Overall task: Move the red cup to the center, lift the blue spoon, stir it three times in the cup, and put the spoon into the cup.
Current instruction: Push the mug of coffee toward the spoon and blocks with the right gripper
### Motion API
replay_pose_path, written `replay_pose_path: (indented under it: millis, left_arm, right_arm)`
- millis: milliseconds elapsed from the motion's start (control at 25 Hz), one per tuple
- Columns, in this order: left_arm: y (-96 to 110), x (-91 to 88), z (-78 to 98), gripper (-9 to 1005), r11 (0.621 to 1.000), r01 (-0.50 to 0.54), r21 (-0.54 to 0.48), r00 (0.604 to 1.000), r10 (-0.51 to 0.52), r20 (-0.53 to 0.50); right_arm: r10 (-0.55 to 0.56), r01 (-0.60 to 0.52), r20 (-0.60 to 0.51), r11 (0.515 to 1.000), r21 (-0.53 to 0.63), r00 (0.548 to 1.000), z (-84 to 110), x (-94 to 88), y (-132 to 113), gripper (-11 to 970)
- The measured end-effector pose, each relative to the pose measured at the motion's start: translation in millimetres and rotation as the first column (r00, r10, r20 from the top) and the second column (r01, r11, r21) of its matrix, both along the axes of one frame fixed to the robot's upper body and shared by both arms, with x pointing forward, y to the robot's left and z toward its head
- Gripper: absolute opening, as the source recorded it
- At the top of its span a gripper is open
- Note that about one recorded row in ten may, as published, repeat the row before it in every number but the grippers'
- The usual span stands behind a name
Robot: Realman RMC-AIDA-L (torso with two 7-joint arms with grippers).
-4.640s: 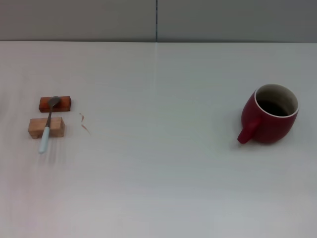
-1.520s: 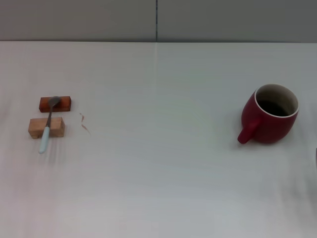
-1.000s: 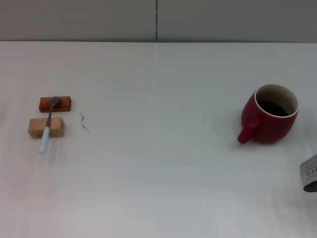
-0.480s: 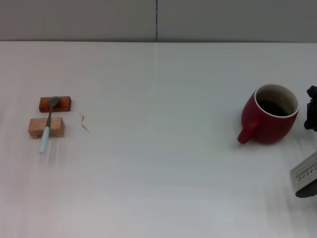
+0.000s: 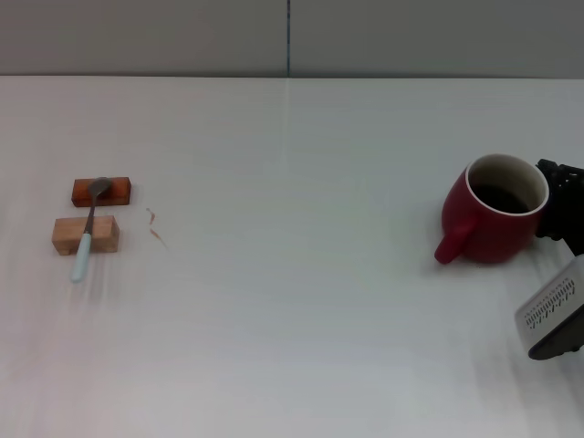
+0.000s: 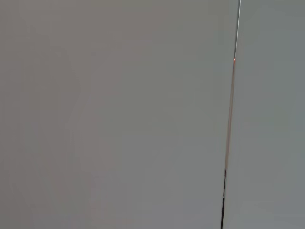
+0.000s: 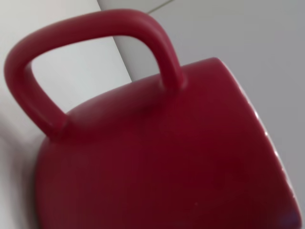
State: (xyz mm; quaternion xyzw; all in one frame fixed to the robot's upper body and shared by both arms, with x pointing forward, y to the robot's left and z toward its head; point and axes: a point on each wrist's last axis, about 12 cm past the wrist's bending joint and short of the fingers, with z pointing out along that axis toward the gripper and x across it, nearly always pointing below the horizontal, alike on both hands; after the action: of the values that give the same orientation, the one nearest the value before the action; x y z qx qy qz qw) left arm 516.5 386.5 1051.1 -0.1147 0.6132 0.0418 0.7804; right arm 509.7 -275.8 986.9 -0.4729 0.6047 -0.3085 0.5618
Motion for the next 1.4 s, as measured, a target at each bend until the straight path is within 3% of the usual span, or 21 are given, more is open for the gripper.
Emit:
replay_pose_path:
  millis: [480,1400]
  left_arm:
    - [-1.0,0.1,3.0,858,1.000,0.013,0.009,1.000,-0.013,0.022]
    - [-4.8,3.0,6.7,858,0.999,0.035,0.018,0.998,-0.036,0.045]
  right_arm:
    - [0.039,-0.039,-0.022,0.999,0.016,0.999,-0.4,4.4,14.4,29]
    - [0.118,-0.116,-0.035,0.991,0.070,0.992,12.4,31.2,53.4,29]
